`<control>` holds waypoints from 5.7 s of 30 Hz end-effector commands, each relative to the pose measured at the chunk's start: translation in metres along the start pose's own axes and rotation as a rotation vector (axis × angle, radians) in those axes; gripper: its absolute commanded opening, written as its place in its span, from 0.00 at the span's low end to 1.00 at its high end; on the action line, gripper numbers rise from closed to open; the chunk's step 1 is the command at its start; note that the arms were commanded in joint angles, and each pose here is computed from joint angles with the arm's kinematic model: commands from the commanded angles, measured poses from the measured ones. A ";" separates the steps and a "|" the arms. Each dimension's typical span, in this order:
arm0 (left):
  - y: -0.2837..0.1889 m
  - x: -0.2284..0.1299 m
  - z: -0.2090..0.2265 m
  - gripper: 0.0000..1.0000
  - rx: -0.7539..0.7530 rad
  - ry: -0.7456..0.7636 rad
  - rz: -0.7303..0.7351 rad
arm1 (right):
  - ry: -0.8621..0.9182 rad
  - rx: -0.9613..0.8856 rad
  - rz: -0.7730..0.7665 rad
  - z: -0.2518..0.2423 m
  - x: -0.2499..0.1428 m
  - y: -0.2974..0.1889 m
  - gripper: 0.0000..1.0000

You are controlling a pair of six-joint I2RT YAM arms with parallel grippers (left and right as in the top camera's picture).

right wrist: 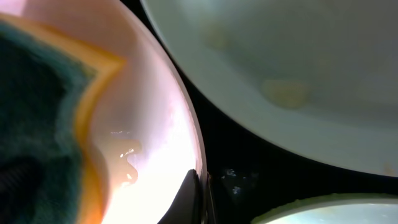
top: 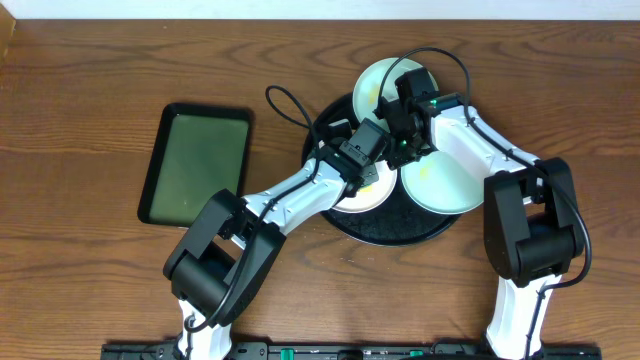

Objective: Clean dirty plates on tray and stack at the side

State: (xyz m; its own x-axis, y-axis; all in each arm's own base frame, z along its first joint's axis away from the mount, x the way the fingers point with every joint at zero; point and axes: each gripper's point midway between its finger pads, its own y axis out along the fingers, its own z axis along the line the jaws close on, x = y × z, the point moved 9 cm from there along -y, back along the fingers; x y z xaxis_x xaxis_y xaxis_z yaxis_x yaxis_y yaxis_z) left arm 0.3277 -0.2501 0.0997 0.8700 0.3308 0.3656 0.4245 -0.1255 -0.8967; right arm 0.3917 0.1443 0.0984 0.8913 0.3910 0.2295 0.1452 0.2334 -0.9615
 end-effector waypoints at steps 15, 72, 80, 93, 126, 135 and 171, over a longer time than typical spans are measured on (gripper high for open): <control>-0.022 0.040 0.055 0.08 0.252 -0.010 -0.125 | 0.000 -0.014 0.001 0.000 0.002 -0.002 0.01; -0.150 0.092 0.102 0.07 0.010 -0.126 -0.145 | -0.050 -0.192 -0.210 0.028 0.017 -0.085 0.01; -0.151 0.114 0.166 0.07 0.138 -0.297 -0.121 | -0.150 -0.509 -0.304 0.054 0.015 -0.128 0.01; -0.160 0.130 0.236 0.08 0.255 -0.448 -0.115 | -0.412 -0.861 -0.397 0.111 0.014 -0.164 0.01; -0.164 0.131 0.258 0.08 0.293 -0.479 -0.102 | -0.394 -0.723 -0.504 0.133 0.022 -0.161 0.18; -0.164 0.131 0.258 0.07 0.293 -0.479 -0.102 | -0.076 -0.248 -0.363 0.032 0.025 -0.126 0.66; -0.164 0.131 0.258 0.08 0.292 -0.479 -0.102 | 0.032 -0.086 -0.180 -0.019 0.027 -0.012 0.01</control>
State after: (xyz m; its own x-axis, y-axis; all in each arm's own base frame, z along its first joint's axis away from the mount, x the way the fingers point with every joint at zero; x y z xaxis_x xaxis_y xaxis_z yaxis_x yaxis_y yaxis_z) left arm 0.3091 0.0537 0.2289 0.5862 0.7288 0.3539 0.3521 0.1642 -0.9215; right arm 0.4207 0.1345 0.1096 0.8622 0.3281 0.3861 0.3282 0.2188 -0.9189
